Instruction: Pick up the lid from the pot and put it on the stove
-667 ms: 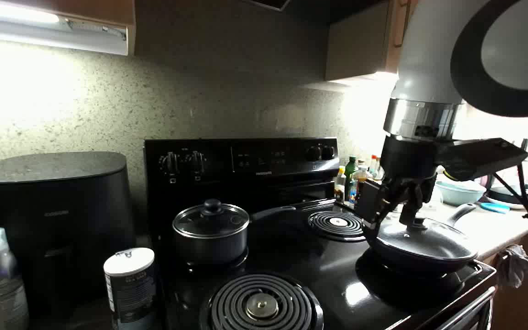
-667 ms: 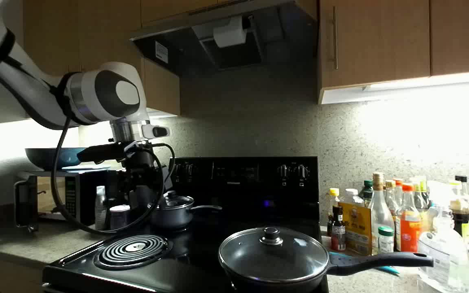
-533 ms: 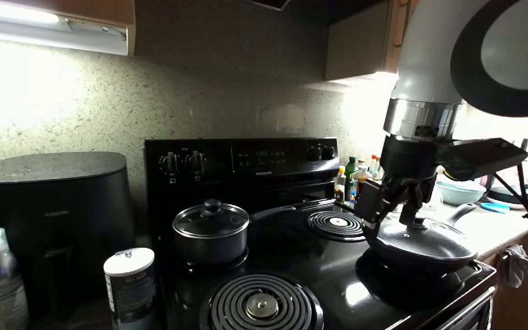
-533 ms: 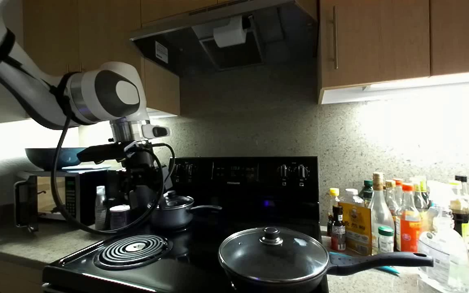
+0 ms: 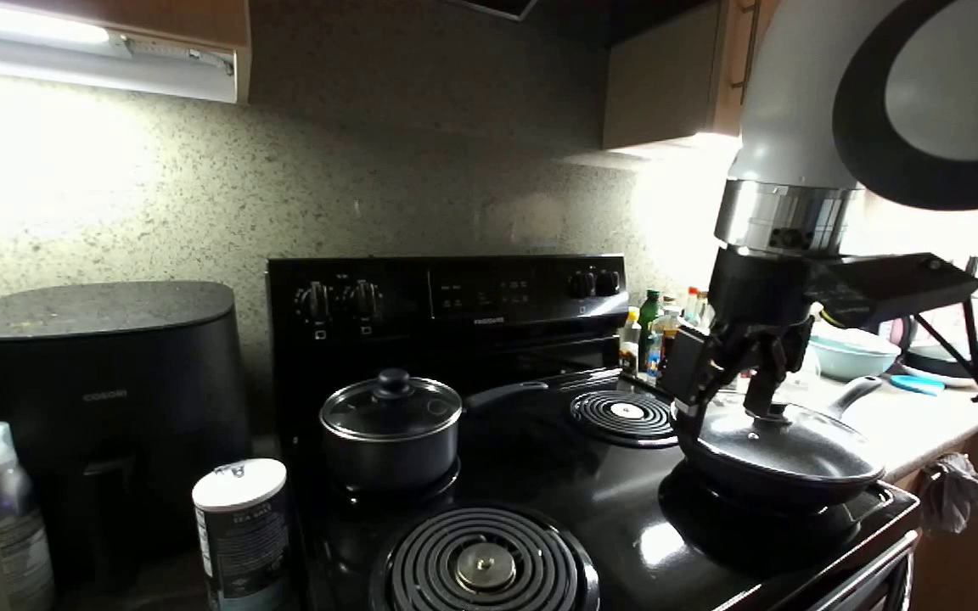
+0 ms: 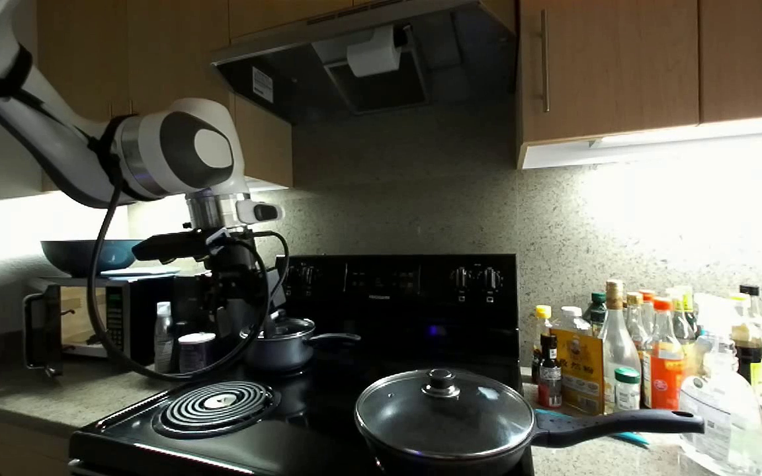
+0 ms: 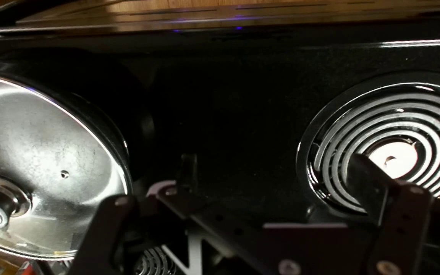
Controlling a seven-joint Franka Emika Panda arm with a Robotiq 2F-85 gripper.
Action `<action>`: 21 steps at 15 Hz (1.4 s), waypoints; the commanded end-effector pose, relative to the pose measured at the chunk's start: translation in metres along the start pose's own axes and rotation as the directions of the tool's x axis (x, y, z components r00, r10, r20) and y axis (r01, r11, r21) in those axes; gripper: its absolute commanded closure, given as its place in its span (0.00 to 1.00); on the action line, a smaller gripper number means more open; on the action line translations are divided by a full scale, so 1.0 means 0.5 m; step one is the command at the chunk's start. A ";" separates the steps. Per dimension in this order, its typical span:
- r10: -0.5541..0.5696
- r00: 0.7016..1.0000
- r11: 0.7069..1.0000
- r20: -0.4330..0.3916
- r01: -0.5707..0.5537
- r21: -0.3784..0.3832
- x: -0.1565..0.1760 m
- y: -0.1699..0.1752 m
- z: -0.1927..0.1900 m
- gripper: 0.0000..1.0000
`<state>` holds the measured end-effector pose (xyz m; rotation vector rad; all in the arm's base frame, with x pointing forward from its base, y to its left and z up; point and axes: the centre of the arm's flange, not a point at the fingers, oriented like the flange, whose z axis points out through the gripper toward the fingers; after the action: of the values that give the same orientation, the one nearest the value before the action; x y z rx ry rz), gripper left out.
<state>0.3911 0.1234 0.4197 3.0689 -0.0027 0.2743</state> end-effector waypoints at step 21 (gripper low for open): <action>0.653 0.755 0.734 0.066 -0.652 0.192 0.059 0.387 -0.021 0.00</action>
<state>0.4057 -0.0359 0.4463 3.1488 -0.9138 0.3209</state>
